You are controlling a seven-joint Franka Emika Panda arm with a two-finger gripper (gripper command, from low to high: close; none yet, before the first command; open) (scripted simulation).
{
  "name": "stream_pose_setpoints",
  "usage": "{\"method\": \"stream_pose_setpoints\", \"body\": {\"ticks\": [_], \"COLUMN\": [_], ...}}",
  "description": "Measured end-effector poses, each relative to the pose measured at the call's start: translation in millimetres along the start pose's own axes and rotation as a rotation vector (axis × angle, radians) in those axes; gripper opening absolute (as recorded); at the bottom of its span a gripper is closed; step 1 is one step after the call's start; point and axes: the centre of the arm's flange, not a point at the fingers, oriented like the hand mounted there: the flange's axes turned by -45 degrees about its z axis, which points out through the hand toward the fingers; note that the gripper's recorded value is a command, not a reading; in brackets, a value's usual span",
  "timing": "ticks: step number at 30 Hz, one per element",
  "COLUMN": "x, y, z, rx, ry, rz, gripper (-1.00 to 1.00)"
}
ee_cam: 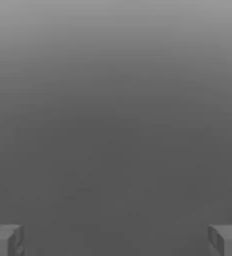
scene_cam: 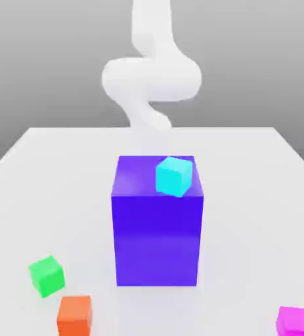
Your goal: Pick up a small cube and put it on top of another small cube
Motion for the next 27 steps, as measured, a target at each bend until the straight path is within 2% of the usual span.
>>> {"method": "stream_pose_setpoints", "body": {"ticks": [7,13,19,27], "x": [-6,-35,-84,-167], "y": [-51,-91,-135,-188], "z": [121,219,304,389], "rx": [-0.091,-0.132,-0.135,-0.095], "ry": [-0.174,-0.306,-0.431,-0.591], "rz": [0.002,-0.001,-0.002,0.029], "gripper": [0.0,0.0,0.0,0.0]}}
